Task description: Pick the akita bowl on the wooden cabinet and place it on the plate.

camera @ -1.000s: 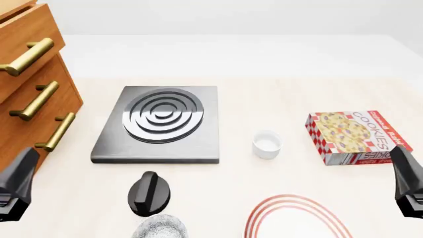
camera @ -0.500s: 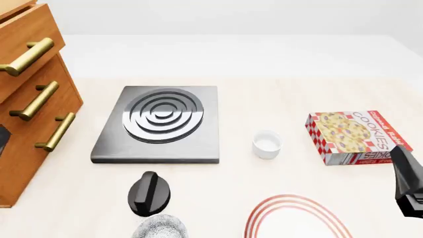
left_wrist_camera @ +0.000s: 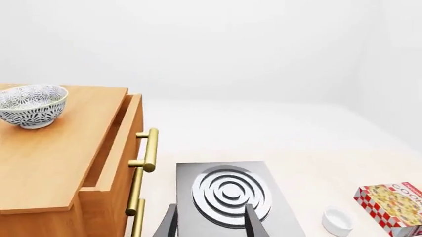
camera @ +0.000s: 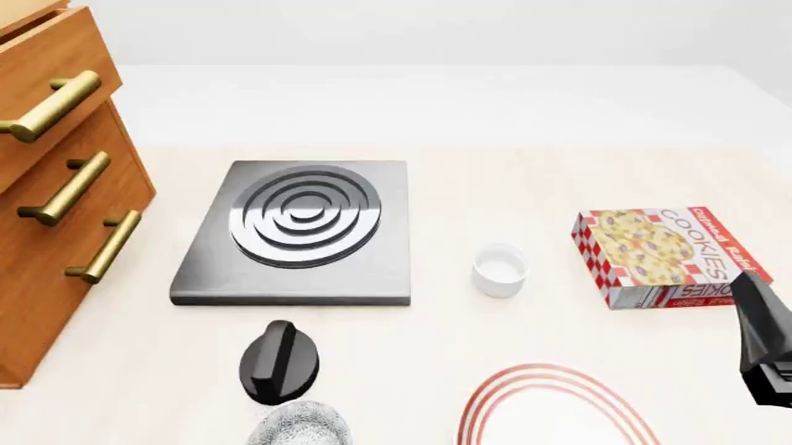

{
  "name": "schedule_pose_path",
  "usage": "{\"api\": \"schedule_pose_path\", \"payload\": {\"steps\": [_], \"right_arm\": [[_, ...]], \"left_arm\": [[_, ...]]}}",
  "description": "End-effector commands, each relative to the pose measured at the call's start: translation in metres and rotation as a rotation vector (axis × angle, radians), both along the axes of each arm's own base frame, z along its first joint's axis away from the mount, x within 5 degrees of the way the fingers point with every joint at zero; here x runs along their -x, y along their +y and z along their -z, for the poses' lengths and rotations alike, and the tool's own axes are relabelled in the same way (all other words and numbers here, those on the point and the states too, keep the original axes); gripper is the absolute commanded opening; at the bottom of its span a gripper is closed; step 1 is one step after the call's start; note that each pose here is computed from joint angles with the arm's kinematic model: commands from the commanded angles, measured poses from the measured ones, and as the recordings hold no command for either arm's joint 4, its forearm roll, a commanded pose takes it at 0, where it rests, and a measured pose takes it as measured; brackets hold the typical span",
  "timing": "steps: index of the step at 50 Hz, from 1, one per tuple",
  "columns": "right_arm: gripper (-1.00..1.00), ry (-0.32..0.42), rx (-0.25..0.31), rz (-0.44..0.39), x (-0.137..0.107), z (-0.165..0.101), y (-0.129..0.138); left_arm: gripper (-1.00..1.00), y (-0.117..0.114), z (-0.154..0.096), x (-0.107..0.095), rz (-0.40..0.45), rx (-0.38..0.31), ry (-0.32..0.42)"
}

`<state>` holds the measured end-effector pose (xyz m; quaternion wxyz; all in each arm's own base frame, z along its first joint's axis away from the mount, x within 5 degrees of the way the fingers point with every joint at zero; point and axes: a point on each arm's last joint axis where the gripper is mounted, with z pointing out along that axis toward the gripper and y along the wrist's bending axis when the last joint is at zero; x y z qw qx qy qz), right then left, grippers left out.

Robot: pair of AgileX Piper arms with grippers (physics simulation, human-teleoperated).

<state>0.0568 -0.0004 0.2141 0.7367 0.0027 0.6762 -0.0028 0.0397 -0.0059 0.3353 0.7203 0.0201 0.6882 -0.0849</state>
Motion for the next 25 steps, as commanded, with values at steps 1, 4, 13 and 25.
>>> {"api": "schedule_pose_path", "payload": {"steps": [1, 4, 13, 25], "right_arm": [[1.00, 0.000, 0.000, 0.000, 0.000, 0.000, 0.000], [1.00, 0.000, 0.000, 0.000, 0.000, 0.000, 0.000], [1.00, 0.000, 0.000, 0.000, 0.000, 0.000, 0.000], [1.00, 0.000, 0.000, 0.001, 0.000, 0.000, 0.000]], "left_arm": [[1.00, -0.001, -0.038, -0.005, 0.008, 0.012, -0.016], [1.00, -0.001, -0.047, -0.008, 0.007, 0.031, -0.011], [1.00, 0.000, -0.075, -0.014, -0.038, 0.041, -0.006], [1.00, 0.008, -0.139, -0.029, -0.168, 0.131, -0.017]]}}
